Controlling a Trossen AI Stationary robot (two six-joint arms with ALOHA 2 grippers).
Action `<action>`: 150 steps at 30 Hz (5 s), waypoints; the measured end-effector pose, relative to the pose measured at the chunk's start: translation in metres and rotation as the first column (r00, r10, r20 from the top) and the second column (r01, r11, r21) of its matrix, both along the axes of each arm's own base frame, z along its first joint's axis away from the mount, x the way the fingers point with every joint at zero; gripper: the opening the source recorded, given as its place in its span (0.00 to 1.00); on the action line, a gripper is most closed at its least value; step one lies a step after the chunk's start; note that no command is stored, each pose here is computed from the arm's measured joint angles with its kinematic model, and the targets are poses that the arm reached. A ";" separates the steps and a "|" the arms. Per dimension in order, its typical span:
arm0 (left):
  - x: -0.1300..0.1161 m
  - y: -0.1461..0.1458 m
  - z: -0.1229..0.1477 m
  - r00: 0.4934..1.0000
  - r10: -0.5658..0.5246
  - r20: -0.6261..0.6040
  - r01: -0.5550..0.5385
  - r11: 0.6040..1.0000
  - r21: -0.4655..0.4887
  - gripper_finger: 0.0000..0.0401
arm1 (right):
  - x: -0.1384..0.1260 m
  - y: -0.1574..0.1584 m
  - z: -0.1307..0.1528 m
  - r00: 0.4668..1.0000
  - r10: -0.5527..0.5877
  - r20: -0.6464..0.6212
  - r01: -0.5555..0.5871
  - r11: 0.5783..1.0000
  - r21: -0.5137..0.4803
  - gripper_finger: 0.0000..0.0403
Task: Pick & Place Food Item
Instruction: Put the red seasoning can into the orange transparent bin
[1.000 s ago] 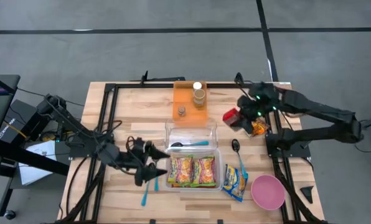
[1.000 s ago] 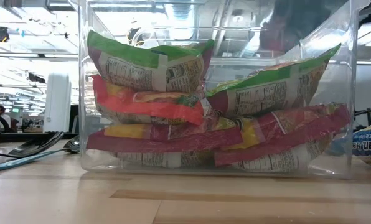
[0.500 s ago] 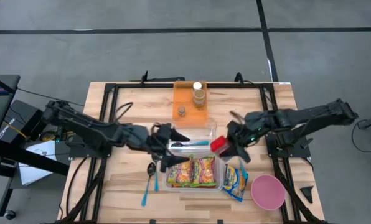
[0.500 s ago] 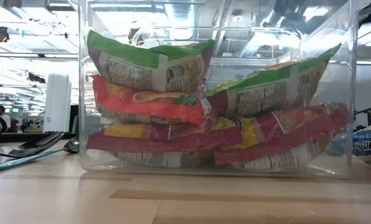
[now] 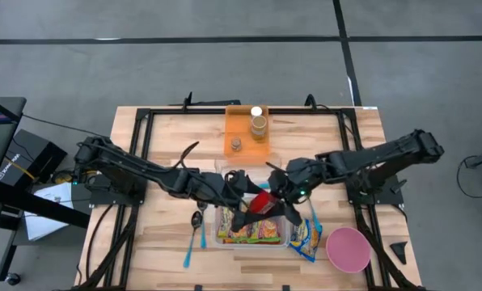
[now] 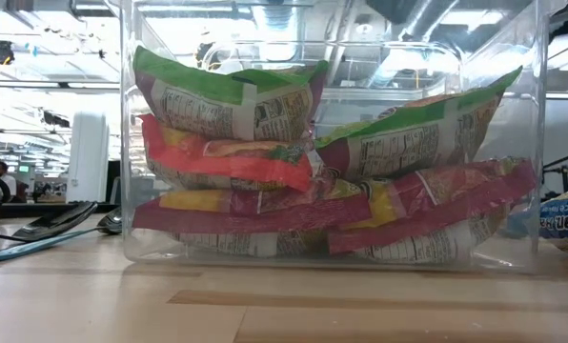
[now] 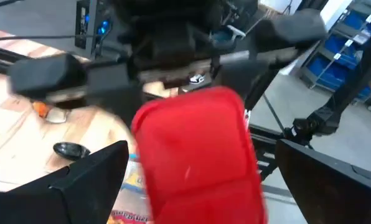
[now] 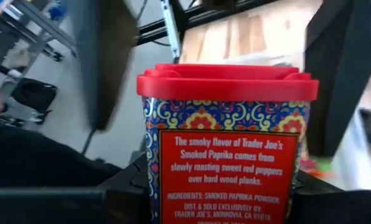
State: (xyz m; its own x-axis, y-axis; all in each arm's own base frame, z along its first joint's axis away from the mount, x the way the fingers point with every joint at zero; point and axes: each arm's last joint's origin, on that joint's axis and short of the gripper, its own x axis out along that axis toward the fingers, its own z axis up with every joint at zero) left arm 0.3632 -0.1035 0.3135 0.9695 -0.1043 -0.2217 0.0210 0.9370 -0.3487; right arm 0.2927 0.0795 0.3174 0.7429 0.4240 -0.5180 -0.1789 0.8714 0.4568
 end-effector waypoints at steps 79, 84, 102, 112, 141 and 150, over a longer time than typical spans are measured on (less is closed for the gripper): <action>-0.072 0.074 0.066 0.974 0.212 -0.083 -0.212 0.977 0.007 0.52 | -0.118 0.009 0.054 0.944 -0.291 -0.157 0.285 0.957 -0.057 0.77; -0.064 0.113 0.096 0.970 0.243 -0.009 -0.240 0.963 0.121 0.52 | -0.127 0.011 0.058 0.930 -0.339 -0.140 0.338 0.941 -0.032 0.77; -0.061 0.235 0.120 0.869 0.314 -0.381 -0.162 0.911 0.380 0.52 | -0.137 0.022 0.061 0.896 -0.434 -0.090 0.437 0.900 0.006 0.77; -0.014 0.254 0.050 0.751 0.197 -0.630 0.117 0.899 0.422 0.52 | -0.137 0.022 0.062 0.875 -0.476 -0.086 0.480 0.877 0.033 0.77; 0.010 0.340 -0.033 0.568 0.154 -0.809 0.303 0.874 0.379 0.52 | -0.135 0.019 0.063 0.821 -0.570 -0.039 0.571 0.819 0.051 0.77; 0.006 0.371 -0.054 0.584 0.152 -0.798 0.253 0.899 0.357 0.52 | -0.131 0.021 0.061 0.803 -0.595 -0.035 0.596 0.802 0.043 0.77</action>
State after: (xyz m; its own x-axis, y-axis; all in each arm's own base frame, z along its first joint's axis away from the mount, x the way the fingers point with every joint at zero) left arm 0.3693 0.2671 0.2598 0.3683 0.1448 -0.9184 -0.0195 0.9888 0.1480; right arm 0.1613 0.1005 0.3785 0.8482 -0.0737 -0.5245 0.3768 0.7799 0.4998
